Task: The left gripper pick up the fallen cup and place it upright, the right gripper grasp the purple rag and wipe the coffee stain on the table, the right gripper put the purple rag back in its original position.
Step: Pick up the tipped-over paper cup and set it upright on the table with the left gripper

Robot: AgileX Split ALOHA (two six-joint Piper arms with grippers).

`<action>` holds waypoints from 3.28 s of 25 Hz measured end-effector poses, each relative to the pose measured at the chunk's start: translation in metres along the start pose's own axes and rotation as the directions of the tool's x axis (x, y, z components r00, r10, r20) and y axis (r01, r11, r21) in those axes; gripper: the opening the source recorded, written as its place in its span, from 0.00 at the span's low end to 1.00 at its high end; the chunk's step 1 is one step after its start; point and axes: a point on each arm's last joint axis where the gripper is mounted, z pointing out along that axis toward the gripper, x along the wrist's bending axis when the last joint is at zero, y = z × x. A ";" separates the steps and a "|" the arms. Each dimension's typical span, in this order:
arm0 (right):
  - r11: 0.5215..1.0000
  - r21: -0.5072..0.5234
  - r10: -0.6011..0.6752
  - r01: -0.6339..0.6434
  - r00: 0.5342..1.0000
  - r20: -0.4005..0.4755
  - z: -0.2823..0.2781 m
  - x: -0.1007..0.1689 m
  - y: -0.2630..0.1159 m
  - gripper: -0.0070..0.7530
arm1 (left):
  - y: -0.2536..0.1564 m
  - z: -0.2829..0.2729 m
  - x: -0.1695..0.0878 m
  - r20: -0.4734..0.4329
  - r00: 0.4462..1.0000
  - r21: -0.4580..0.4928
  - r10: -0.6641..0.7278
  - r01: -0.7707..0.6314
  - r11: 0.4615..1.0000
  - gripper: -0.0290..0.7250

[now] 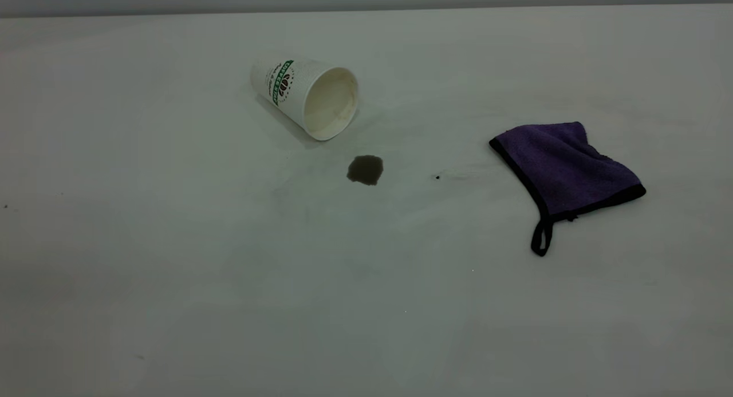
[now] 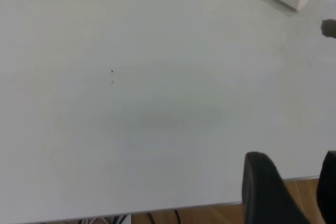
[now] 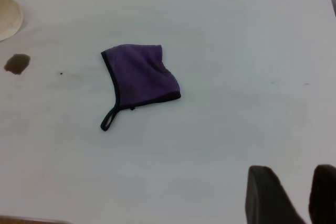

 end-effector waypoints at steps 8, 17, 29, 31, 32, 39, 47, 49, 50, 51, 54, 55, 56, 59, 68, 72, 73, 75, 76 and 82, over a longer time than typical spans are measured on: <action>1.000 0.000 0.000 0.000 1.000 0.000 0.000 0.000 0.000 0.32 | 0.000 0.000 0.000 0.000 1.000 0.000 0.000 0.000 1.000 0.46; 1.000 0.000 0.000 0.000 1.000 0.000 0.000 0.000 0.000 0.32 | 0.000 0.000 0.000 0.001 1.000 0.000 0.000 0.000 1.000 0.46; 1.000 0.000 0.000 0.000 1.000 0.000 0.000 0.000 0.000 0.32 | 0.110 0.033 0.012 -0.074 0.997 0.149 0.031 -0.020 0.989 0.48; 1.000 0.000 0.000 0.000 1.000 0.000 0.000 0.000 0.000 0.32 | 0.133 0.055 0.013 -0.074 0.995 0.170 0.063 -0.050 0.984 0.54; 1.000 0.000 0.000 0.000 1.000 0.000 0.000 0.000 0.000 0.32 | 0.143 0.068 0.014 -0.069 0.994 0.181 0.080 -0.066 0.981 0.59; 1.000 0.000 0.000 0.000 1.000 0.000 0.000 0.000 0.000 0.32 | 0.185 0.164 -0.004 0.044 0.980 0.333 0.195 -0.199 0.922 0.97; 1.000 0.000 0.000 0.000 1.000 0.000 0.000 0.000 0.000 0.32 | 0.197 0.269 -0.089 0.058 0.910 0.419 0.411 -0.395 0.817 0.97; 1.000 0.000 0.000 0.000 1.000 0.000 0.000 0.000 0.000 0.32 | 0.191 0.291 -0.114 0.057 0.886 0.428 0.460 -0.438 0.791 0.97; 1.000 0.000 0.000 0.000 1.000 0.000 0.000 0.000 0.000 0.32 | 0.186 0.302 -0.127 0.058 0.873 0.430 0.483 -0.459 0.778 0.96; 1.000 0.000 0.000 0.000 1.000 0.000 0.000 0.000 0.000 0.32 | 0.181 0.313 -0.140 0.060 0.861 0.434 0.505 -0.478 0.764 0.96; 1.000 0.000 0.000 0.000 1.000 0.000 0.000 0.000 0.000 0.32 | 0.165 0.341 -0.173 0.057 0.830 0.437 0.554 -0.520 0.734 0.96; 1.000 0.000 0.000 0.000 1.000 0.000 0.000 0.000 0.000 0.32 | 0.159 0.350 -0.184 0.051 0.817 0.436 0.574 -0.536 0.723 0.95; 1.000 0.000 0.000 0.000 1.000 0.000 0.000 0.000 0.000 0.32 | 0.154 0.357 -0.192 0.039 0.810 0.434 0.585 -0.541 0.720 0.95; 1.000 0.000 0.000 0.000 1.000 0.000 0.000 0.000 0.000 0.32 | 0.140 0.379 -0.216 0.000 0.758 0.405 0.652 -0.596 0.693 0.92; 1.000 0.000 0.000 0.000 1.000 0.000 0.000 0.000 0.000 0.32 | 0.114 0.440 -0.251 -0.079 0.701 0.367 0.709 -0.640 0.675 0.89; 1.000 0.000 0.000 0.000 1.000 0.000 0.000 0.000 0.000 0.32 | 0.099 0.462 -0.254 -0.103 0.651 0.373 0.752 -0.675 0.636 0.88; 1.000 0.000 0.000 0.000 1.000 0.000 0.000 0.000 0.000 0.32 | 0.095 0.467 -0.254 -0.114 0.633 0.374 0.766 -0.687 0.623 0.88; 1.000 0.000 0.000 0.000 1.000 0.000 0.000 0.000 0.000 0.32 | 0.091 0.475 -0.253 -0.146 0.598 0.370 0.788 -0.706 0.604 0.86; 1.000 0.000 0.000 0.000 1.000 0.000 0.000 0.000 0.000 0.32 | 0.089 0.478 -0.251 -0.160 0.576 0.367 0.802 -0.719 0.590 0.85; 1.000 0.000 0.000 0.000 1.000 0.000 0.000 0.000 0.000 0.32 | 0.095 0.488 -0.238 -0.228 0.501 0.362 0.835 -0.752 0.550 0.48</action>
